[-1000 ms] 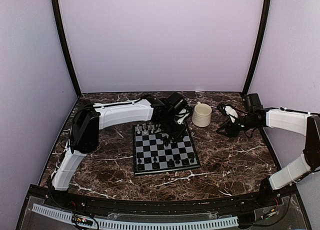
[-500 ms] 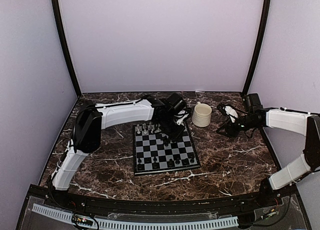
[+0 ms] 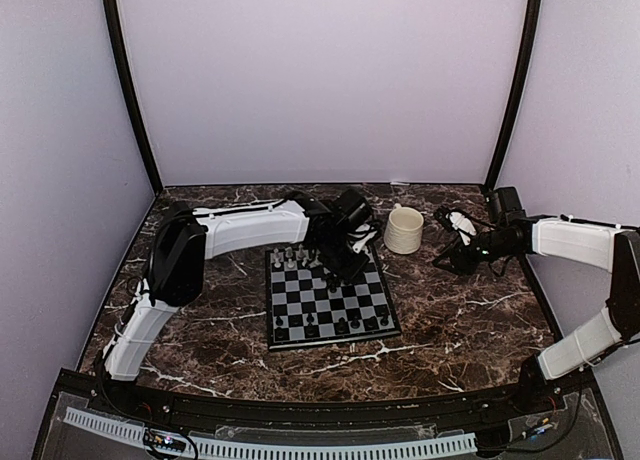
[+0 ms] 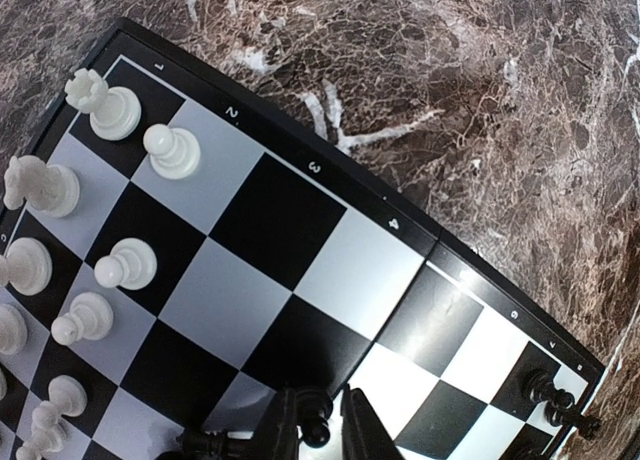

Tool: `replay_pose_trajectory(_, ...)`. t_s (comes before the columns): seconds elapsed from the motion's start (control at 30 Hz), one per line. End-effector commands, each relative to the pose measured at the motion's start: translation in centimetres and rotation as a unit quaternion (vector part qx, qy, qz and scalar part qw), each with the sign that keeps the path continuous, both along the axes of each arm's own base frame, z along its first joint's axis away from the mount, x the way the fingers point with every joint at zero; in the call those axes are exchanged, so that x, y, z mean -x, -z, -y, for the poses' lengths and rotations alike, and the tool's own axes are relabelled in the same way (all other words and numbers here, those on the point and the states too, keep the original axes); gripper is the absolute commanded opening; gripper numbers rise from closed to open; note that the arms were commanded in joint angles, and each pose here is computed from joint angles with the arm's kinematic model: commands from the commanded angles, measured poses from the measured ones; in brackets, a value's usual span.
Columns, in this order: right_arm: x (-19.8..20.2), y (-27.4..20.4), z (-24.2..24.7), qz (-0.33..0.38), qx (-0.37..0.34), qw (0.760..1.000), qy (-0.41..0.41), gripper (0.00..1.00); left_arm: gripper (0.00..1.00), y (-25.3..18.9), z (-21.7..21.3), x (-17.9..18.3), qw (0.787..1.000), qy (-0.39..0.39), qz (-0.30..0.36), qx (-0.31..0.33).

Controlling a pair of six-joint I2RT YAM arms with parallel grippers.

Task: Set up the chess pieces on the board
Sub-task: Pick up the pawn from the chessboard, then place the pawn at g7.

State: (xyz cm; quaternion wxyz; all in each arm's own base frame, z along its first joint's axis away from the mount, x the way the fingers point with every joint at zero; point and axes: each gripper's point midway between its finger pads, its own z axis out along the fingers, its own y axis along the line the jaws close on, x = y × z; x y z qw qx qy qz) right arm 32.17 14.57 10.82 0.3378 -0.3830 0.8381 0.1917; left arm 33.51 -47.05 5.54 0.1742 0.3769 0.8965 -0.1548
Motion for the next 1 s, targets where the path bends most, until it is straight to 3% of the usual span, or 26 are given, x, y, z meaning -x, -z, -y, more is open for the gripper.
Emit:
replay_pose_trajectory(0.0, -0.1, 0.1, 0.1, 0.004, 0.000, 1.000, -0.001, 0.43, 0.17, -0.6, -0.1, 0.1, 1.000, 0.001, -0.007, -0.002)
replay_pose_trajectory(0.27, -0.1, 0.1, 0.1, 0.003, 0.000, 1.000, -0.001, 0.43, 0.06, -1.8, 0.4, 0.3, 1.000, 0.004, -0.013, 0.013)
replay_pose_trajectory(0.6, -0.1, 0.2, 0.1, 0.003, 0.000, 1.000, -0.001, 0.43, 0.05, -4.3, 1.9, 3.2, 0.998, 0.044, -0.030, 0.038)
replay_pose_trajectory(0.97, -0.1, 0.2, 0.1, 0.002, 0.000, 1.000, -0.001, 0.43, 0.05, -2.9, 1.4, 7.0, 0.994, 0.079, -0.072, 0.015)
